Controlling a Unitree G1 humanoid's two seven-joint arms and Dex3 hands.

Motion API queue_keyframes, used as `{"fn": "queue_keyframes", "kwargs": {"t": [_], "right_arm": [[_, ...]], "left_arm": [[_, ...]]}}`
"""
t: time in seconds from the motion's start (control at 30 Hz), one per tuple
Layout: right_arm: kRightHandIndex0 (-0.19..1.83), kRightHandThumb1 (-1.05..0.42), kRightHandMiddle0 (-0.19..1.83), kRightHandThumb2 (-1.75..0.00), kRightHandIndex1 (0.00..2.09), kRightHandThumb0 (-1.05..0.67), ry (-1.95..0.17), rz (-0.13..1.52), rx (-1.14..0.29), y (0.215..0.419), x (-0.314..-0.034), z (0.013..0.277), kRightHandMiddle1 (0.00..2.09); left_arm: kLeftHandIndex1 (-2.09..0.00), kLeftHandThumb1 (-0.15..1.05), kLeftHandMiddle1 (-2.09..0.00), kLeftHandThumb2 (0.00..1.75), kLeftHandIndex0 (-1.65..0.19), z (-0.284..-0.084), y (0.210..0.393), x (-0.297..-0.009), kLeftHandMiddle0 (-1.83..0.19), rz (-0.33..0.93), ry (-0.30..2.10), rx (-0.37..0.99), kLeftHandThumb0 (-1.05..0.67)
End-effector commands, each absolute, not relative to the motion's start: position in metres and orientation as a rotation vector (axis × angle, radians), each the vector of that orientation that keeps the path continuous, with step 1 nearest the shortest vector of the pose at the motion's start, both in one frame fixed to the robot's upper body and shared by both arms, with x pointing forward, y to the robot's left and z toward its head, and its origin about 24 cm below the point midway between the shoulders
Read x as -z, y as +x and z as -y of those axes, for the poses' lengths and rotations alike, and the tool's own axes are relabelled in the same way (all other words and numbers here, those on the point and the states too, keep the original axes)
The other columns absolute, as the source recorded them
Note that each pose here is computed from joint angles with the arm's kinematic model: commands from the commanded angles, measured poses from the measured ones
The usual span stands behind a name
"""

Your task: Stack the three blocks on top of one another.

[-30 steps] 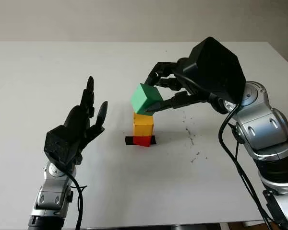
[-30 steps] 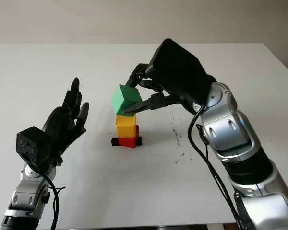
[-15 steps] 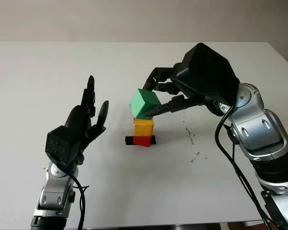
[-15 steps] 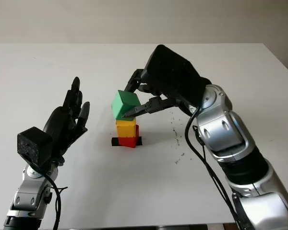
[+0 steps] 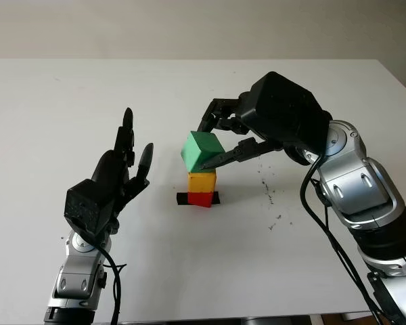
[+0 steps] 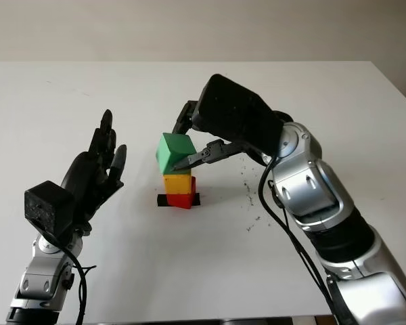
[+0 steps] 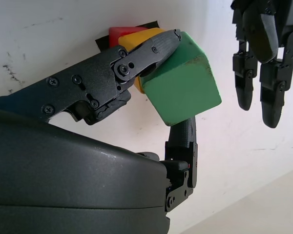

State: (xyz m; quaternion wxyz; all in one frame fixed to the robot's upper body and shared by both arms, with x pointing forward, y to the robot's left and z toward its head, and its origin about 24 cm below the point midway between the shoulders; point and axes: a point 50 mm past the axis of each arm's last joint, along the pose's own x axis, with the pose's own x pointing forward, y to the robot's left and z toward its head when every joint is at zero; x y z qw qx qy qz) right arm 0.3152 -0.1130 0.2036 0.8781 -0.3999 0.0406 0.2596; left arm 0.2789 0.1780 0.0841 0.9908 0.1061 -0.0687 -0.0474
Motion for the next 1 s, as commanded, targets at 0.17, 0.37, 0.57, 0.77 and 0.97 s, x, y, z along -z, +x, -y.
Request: {"fn": "queue_keyframes", "kwargs": {"t": [0.17,0.37,0.57,0.77,0.97], "right_arm": [[0.29,-0.96,0.26,-0.05,0.06,-0.42,-0.876,-0.052,-0.534,0.3154,-0.2068,0.1143,1.61],[0.28,-0.96,0.26,-0.05,0.05,-0.41,-0.887,-0.042,-0.521,0.3161,-0.2086,0.1161,1.59],[0.28,-0.96,0.27,-0.05,0.06,-0.41,-0.893,-0.044,-0.517,0.3159,-0.2087,0.1155,1.59],[0.29,-0.96,0.27,-0.06,0.06,-0.43,-0.900,-0.046,-0.533,0.3153,-0.2065,0.1155,1.59],[0.30,-0.96,0.28,-0.05,0.06,-0.43,-0.884,-0.055,-0.537,0.3149,-0.2027,0.1157,1.61]], "left_arm": [[-0.02,1.05,-0.02,0.62,0.19,-0.1764,0.2772,-0.0871,0.19,0.156,0.203,0.088,-0.74],[-0.03,1.05,-0.02,0.62,0.19,-0.1765,0.2775,-0.0868,0.19,0.155,0.206,0.087,-0.75],[-0.02,1.05,-0.02,0.62,0.19,-0.1761,0.2774,-0.0870,0.19,0.152,0.205,0.088,-0.75],[-0.02,1.05,-0.02,0.62,0.19,-0.1757,0.2774,-0.0866,0.19,0.157,0.205,0.084,-0.74],[-0.03,1.05,-0.02,0.62,0.19,-0.1754,0.2765,-0.0865,0.19,0.158,0.205,0.083,-0.75]]}}
